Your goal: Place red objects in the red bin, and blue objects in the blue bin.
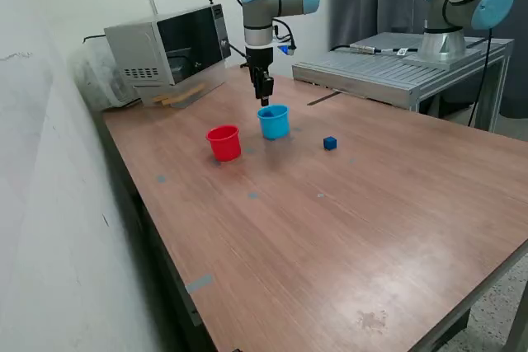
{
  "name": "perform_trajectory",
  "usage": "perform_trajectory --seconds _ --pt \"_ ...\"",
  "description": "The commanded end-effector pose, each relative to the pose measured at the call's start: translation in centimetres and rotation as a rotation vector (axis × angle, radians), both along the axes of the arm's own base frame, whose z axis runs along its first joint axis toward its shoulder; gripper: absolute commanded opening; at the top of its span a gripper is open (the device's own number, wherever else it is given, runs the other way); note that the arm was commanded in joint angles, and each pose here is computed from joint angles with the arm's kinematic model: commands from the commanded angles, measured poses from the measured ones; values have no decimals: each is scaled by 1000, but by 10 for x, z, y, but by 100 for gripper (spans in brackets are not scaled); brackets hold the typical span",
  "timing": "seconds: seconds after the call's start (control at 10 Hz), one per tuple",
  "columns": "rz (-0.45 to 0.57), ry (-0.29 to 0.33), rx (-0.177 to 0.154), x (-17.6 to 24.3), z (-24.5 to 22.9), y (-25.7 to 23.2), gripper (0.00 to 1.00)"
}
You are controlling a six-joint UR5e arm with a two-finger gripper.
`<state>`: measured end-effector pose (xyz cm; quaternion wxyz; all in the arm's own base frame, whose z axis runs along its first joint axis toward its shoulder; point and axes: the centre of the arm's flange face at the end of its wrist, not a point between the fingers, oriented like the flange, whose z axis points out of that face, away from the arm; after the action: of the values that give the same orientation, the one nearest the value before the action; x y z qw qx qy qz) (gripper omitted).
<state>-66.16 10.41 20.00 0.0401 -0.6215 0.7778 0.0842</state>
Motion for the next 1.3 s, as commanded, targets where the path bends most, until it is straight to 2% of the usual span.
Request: perform_trajectory --seconds 0.0,0.2,0.5,0.6,0.7,0.8,1.0,1.2 --pt "6 -7 -2 1 -4 -2 100" --pt "15 -20 -6 2 -3 -10 100" --pt "101 -74 -26 23 -6 -78 100" --pt "113 -93 -66 29 -11 -95 100" --pt "120 -120 -144 37 -17 -109 100" --pt "115 -121 -169 45 -16 -122 100" --pt "95 -102 -173 57 -4 -138 100" --pt "91 -111 -209 71 -9 -165 100"
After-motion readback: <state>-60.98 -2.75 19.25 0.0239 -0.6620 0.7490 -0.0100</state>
